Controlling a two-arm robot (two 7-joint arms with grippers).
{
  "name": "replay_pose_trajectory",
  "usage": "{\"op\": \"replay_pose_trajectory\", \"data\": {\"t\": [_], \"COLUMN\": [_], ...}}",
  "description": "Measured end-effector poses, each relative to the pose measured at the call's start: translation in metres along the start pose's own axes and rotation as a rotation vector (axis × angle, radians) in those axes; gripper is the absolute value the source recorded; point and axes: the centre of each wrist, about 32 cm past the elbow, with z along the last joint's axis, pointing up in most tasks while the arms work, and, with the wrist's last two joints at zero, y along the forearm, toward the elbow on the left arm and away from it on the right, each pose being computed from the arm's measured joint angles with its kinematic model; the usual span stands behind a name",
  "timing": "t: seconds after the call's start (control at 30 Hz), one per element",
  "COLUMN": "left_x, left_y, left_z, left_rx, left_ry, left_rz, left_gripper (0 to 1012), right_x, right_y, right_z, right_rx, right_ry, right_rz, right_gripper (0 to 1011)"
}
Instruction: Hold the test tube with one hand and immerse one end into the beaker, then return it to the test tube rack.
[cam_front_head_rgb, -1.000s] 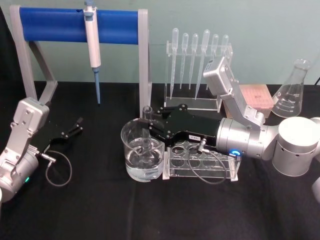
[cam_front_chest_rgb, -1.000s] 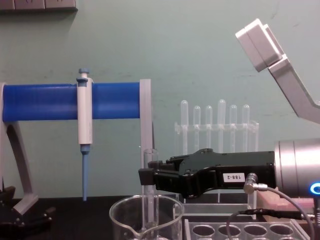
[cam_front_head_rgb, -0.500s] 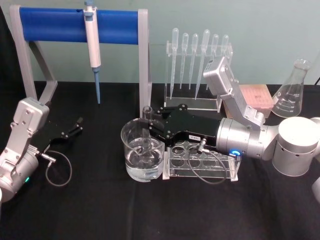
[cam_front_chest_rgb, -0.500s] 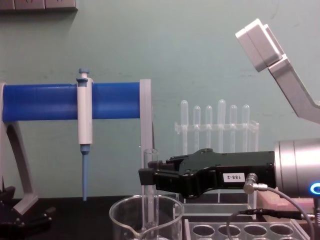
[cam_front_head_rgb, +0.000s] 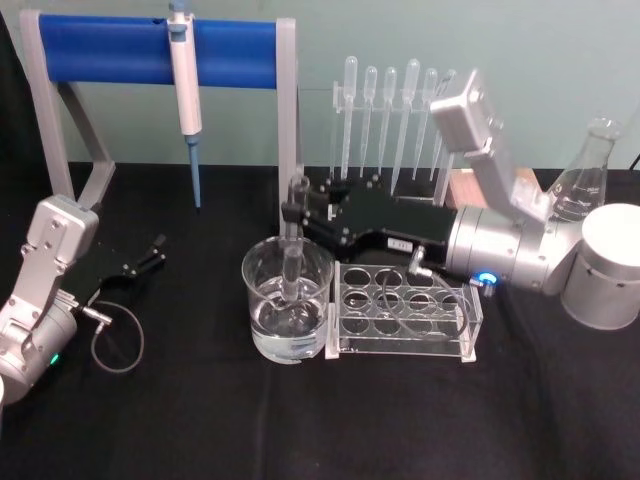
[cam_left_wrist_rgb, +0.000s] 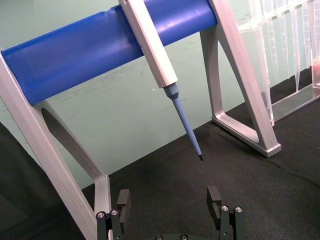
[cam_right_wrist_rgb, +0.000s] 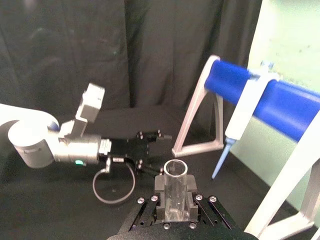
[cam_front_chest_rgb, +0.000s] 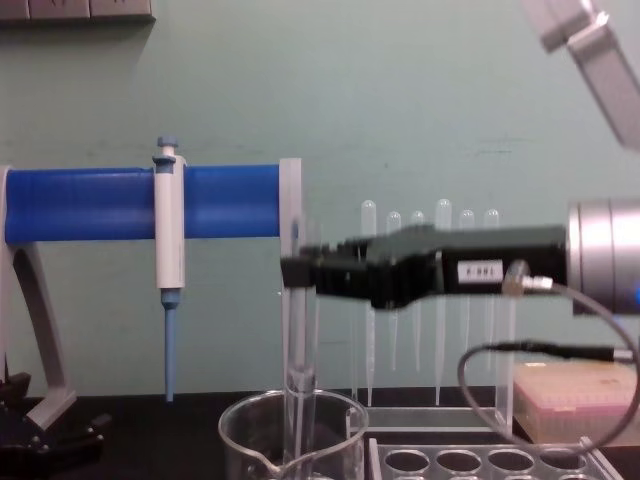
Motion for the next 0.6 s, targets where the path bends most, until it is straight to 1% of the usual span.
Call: {"op": "replay_pose_trajectory", "data": {"t": [0.03, 0.07, 0.17, 0.2, 0.23, 0.27, 0.33, 0.37, 0.5, 0.53, 0.6], "left_x": [0.0, 0.0, 0.0, 0.0, 0.0, 0.0, 0.0, 0.0, 0.0, 0.0, 0.0], "left_y": [0.0, 0.0, 0.0, 0.0, 0.0, 0.0, 0.0, 0.0, 0.0, 0.0, 0.0], "left_z": [0.0, 0.0, 0.0, 0.0, 0.0, 0.0, 0.0, 0.0, 0.0, 0.0, 0.0], "left_rx": [0.0, 0.0, 0.0, 0.0, 0.0, 0.0, 0.0, 0.0, 0.0, 0.0, 0.0], "left_ry": [0.0, 0.0, 0.0, 0.0, 0.0, 0.0, 0.0, 0.0, 0.0, 0.0, 0.0], "left_rz": [0.0, 0.0, 0.0, 0.0, 0.0, 0.0, 0.0, 0.0, 0.0, 0.0, 0.0], "left_gripper": [1000, 1000, 1000, 1000, 1000, 1000, 1000, 1000, 1000, 1000, 1000], "right_x": [0.0, 0.001, 0.003, 0.003, 0.004, 0.004, 0.004, 0.005, 0.005, 0.005, 0.005], "right_y": [-0.001, -0.002, -0.005, -0.008, -0.009, -0.011, -0.014, -0.018, -0.026, -0.031, -0.038], "right_z": [0.003, 0.008, 0.016, 0.022, 0.024, 0.029, 0.035, 0.041, 0.052, 0.056, 0.058], "right_rx": [0.005, 0.014, 0.028, 0.04, 0.044, 0.054, 0.065, 0.073, 0.086, 0.092, 0.095], "right_ry": [-0.001, -0.003, -0.006, -0.01, -0.011, -0.014, -0.016, -0.019, -0.026, -0.031, -0.033], "right_rz": [0.001, 0.001, 0.0, -0.003, -0.005, -0.009, -0.013, -0.018, -0.025, -0.028, -0.033], "right_gripper": [242, 242, 242, 242, 242, 242, 242, 242, 242, 242, 242]}}
